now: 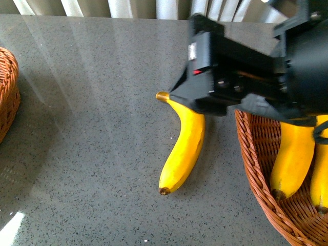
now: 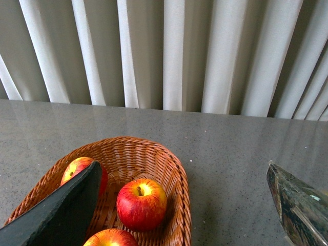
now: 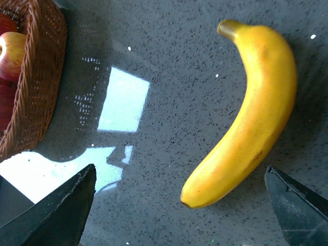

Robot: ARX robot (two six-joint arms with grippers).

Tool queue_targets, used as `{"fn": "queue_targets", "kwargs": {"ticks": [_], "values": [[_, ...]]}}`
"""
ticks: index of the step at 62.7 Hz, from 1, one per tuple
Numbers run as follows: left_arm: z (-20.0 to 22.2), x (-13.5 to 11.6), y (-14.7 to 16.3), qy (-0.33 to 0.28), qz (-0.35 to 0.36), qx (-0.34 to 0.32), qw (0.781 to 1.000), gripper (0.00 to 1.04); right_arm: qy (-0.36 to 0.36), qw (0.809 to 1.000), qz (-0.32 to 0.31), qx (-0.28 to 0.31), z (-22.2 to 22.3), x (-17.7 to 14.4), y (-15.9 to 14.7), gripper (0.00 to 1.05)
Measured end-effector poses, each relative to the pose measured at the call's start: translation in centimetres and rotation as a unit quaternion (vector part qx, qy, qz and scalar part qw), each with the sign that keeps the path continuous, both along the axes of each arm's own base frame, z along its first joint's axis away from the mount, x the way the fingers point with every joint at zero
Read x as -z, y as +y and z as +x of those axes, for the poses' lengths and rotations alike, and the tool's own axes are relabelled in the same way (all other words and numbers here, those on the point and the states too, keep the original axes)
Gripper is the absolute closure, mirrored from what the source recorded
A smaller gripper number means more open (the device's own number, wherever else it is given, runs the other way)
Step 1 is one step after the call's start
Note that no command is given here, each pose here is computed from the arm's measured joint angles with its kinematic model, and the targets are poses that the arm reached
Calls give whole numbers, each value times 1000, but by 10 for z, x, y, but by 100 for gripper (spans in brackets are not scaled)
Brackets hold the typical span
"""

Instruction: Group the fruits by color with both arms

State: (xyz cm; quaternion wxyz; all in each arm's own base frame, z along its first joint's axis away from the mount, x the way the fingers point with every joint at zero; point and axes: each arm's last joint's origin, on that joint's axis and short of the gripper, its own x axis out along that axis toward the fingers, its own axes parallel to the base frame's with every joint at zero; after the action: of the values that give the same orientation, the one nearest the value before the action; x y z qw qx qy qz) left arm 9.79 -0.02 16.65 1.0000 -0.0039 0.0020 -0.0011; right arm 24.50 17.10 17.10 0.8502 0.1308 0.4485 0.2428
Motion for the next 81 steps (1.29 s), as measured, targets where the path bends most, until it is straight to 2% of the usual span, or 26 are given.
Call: {"fn": "queue_targets", "kwargs": {"ticks": [15, 27, 38, 54, 81], "values": [[0, 0, 0, 0, 0, 0, 1000, 9, 76, 996, -19, 42, 14, 23, 30, 9], [0, 0, 0, 0, 0, 0, 1000, 9, 100, 992, -16, 75, 32, 25, 47, 9], [0, 0, 0, 0, 0, 0, 1000, 9, 125, 987, -16, 95, 28, 30, 60, 9], [0, 0, 0, 0, 0, 0, 1000, 9, 135, 979, -14, 155, 18, 40, 50, 9], [0, 0, 0, 0, 0, 0, 1000, 9, 170, 971, 2, 170, 10, 46, 43, 9]]}}
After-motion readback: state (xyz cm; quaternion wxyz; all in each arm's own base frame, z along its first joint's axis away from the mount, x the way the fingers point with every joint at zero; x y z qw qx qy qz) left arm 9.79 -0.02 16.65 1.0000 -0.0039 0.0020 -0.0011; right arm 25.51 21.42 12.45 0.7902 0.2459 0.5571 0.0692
